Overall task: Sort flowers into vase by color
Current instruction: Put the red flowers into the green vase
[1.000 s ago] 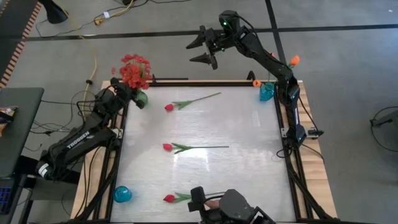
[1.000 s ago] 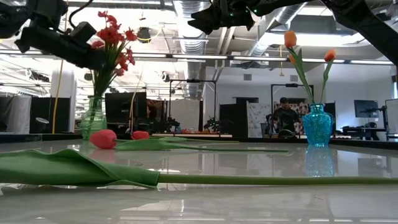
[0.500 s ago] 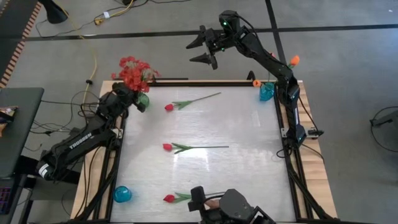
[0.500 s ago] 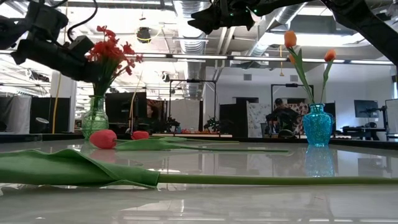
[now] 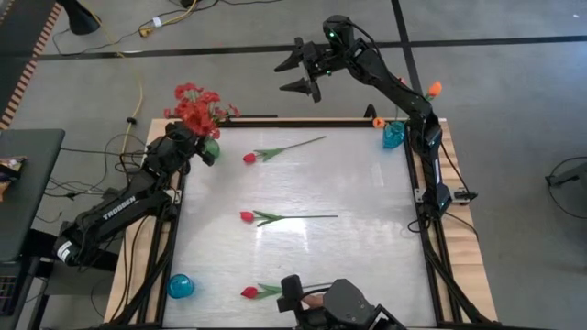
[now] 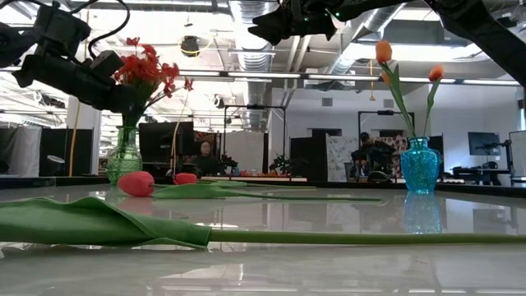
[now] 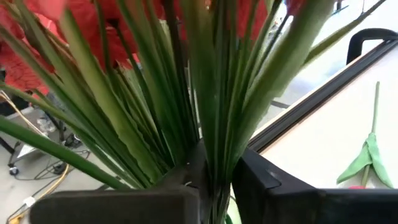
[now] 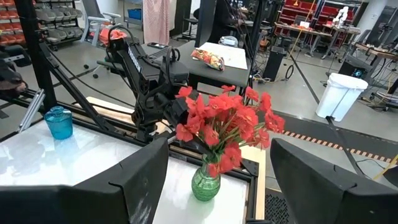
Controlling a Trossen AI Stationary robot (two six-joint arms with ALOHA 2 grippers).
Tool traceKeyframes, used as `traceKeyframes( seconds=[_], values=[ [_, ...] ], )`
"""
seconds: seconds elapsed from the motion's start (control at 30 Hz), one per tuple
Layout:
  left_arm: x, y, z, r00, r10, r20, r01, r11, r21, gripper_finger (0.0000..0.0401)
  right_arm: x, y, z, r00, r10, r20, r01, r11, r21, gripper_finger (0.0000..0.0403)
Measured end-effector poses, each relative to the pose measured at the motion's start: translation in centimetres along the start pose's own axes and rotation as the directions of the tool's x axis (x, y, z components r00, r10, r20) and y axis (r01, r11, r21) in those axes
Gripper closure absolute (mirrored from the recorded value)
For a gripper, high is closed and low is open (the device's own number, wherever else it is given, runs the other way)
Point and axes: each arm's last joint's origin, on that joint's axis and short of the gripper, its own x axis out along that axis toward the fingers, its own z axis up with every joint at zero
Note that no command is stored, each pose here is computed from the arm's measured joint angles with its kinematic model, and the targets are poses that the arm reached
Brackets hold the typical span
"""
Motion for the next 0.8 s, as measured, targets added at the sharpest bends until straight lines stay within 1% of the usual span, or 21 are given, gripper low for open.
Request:
traceKeyframes(
  seconds=[0.3, 0.5, 0.63, 0.8],
  values=[
    [0.0, 0.0, 0.0, 1.000, 0.006, -0.002, -0.006, 1.000, -0.018, 0.0294, 0.0, 0.0, 0.1, 1.000, -0.002, 0.004, 0.002, 1.000, -0.003, 0.0094],
    [0.0, 0.0, 0.0, 1.000, 0.007, -0.003, -0.007, 0.997, -0.072, 0.0255, 0.0, -0.1, 0.3, 1.000, -0.008, 0.019, 0.008, 1.000, -0.024, 0.0094],
    [0.0, 0.1, 0.3, 1.000, 0.007, -0.003, -0.008, 0.997, -0.081, 0.0242, 0.0, -0.1, 0.3, 1.000, -0.008, 0.021, 0.009, 1.000, -0.027, 0.0094],
    [-0.1, 0.4, 1.4, 1.000, 0.017, 0.017, -0.015, 0.996, -0.087, 0.0243, 0.0, -0.1, 0.3, 1.000, -0.008, 0.020, 0.009, 1.000, -0.027, 0.0094]
  ],
)
